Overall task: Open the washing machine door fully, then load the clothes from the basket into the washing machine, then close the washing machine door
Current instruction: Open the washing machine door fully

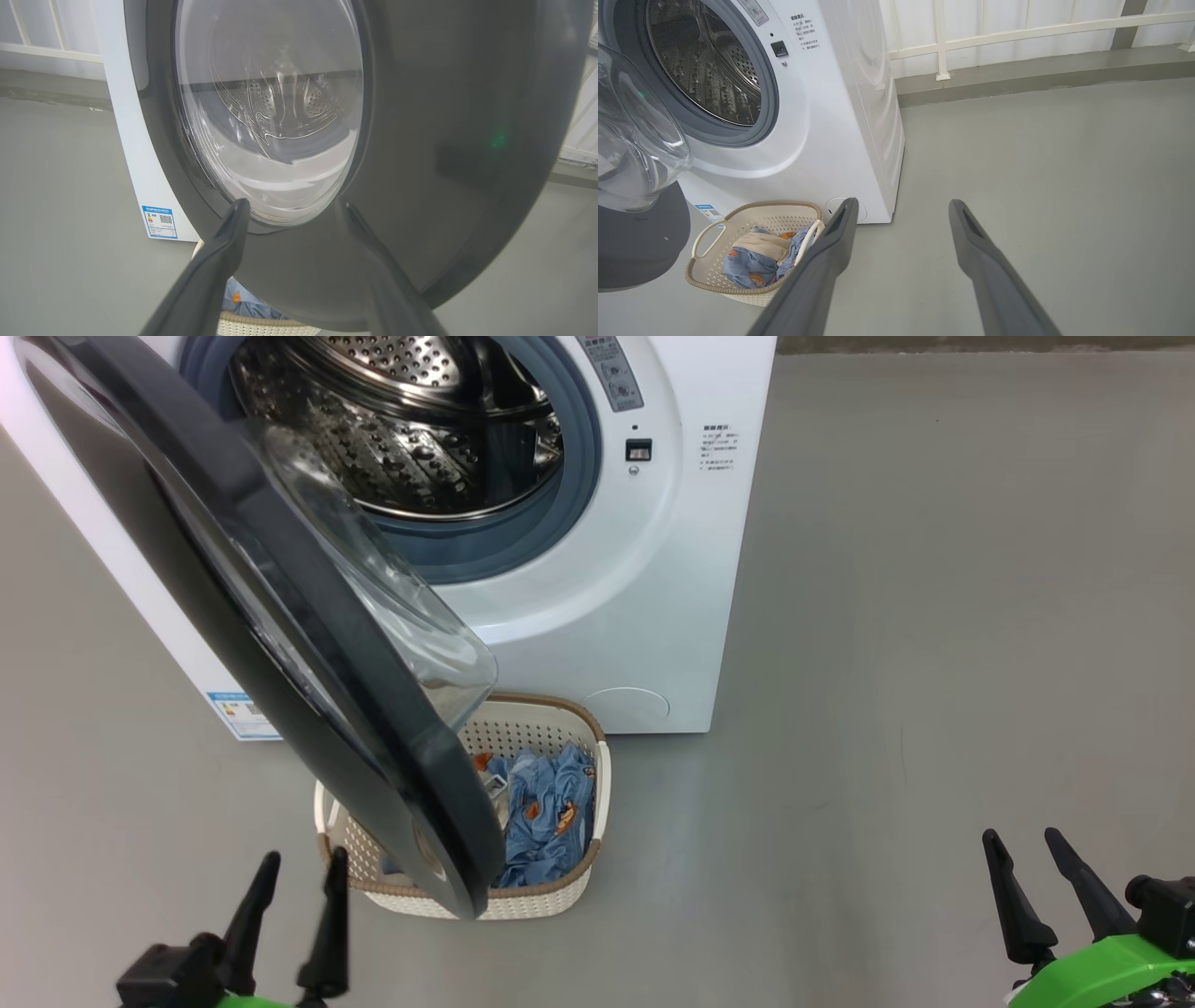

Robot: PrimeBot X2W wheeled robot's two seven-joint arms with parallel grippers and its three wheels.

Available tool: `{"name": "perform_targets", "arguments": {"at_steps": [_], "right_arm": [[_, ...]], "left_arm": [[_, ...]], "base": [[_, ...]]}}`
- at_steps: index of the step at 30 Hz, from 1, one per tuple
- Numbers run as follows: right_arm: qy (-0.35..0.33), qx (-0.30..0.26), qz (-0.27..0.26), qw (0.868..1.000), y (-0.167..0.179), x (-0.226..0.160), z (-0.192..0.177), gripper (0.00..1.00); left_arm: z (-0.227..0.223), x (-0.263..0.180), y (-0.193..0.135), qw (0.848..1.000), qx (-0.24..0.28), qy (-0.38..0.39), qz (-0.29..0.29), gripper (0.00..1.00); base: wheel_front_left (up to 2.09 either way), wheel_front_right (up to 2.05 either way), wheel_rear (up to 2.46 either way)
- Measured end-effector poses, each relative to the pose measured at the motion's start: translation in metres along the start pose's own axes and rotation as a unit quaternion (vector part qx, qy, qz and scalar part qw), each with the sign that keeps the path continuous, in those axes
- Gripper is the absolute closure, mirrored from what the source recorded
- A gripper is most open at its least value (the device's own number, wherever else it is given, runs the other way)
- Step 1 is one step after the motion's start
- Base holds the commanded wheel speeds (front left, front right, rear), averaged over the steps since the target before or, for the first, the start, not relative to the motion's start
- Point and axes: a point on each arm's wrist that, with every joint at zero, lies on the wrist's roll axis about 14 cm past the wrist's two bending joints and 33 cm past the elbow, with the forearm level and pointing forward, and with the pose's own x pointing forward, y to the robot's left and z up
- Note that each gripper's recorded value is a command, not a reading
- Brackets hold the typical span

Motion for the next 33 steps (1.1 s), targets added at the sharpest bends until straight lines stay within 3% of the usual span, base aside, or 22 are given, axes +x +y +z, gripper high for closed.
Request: {"name": "perform_targets", "arguments": {"at_steps": [1,2,3,9,13,20,28,33], "right_arm": [[0.0,0.0,0.0,1.0,0.0,0.0,0.0,0.0],[-0.001,-0.001,0.0,1.0,0.0,0.0,0.0,0.0],[-0.001,-0.001,0.0,1.0,0.0,0.0,0.001,0.0],[-0.003,0.0,-0.002,1.0,-0.001,-0.001,0.001,0.0],[-0.005,0.002,0.005,1.0,0.005,0.001,0.002,0.0],[-0.008,0.002,0.008,1.0,0.007,0.003,0.003,0.0],[-0.005,0.002,0.003,1.0,0.003,0.005,0.002,0.0],[-0.002,0.003,-0.001,1.0,0.001,0.005,-0.002,0.0]], "left_arm": [[0.0,0.0,0.0,1.0,0.0,0.0,0.0,0.65],[0.002,0.001,0.001,1.0,0.0,-0.004,0.001,0.98],[0.005,0.002,0.001,1.0,0.001,-0.008,0.001,1.0],[0.043,0.005,0.009,0.998,0.003,-0.068,0.016,1.0],[0.101,0.008,0.009,0.987,0.01,-0.159,0.017,1.0],[0.187,-0.006,-0.05,0.953,0.004,-0.297,-0.068,1.0],[0.168,-0.011,-0.131,0.941,-0.082,-0.264,-0.193,1.0],[0.117,-0.001,-0.155,0.952,-0.116,-0.178,-0.221,1.0]], "base": [[0.0,0.0,0.0],[0.0,0.0,0.0],[0.0,0.0,0.0],[0.0,0.0,0.0],[0.0,0.0,0.0],[0.0,0.0,0.0],[0.0,0.0,0.0],[0.0,0.0,0.0]]}}
